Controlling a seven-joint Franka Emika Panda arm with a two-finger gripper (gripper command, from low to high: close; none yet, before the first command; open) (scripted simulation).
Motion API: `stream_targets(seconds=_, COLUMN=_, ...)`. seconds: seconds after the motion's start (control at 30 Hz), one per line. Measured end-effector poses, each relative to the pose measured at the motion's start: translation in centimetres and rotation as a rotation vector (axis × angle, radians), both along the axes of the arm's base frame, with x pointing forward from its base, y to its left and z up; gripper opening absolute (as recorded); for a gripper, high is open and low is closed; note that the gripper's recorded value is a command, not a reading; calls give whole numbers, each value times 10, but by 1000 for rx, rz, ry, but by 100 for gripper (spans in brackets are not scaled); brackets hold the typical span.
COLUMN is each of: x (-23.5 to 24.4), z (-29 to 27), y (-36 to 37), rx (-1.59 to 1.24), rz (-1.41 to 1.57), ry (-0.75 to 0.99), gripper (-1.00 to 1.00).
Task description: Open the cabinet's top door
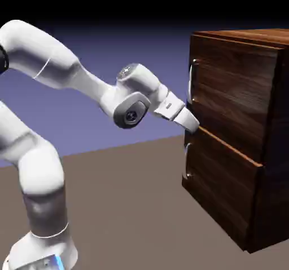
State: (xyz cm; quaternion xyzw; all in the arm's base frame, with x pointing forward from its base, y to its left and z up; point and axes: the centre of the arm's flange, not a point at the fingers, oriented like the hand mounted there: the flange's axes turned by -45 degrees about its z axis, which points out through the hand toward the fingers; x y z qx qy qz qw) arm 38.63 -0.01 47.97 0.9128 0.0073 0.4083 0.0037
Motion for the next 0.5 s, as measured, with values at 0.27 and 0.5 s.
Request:
stream_targets(seconds=0.27, x=-16, z=56, y=-5, rx=53, rz=-73, ry=-132, gripper=0)
stream_targets(seconds=0.5, x=-35, z=94, y=2, rx=86, rz=-111, ry=-248, gripper=0)
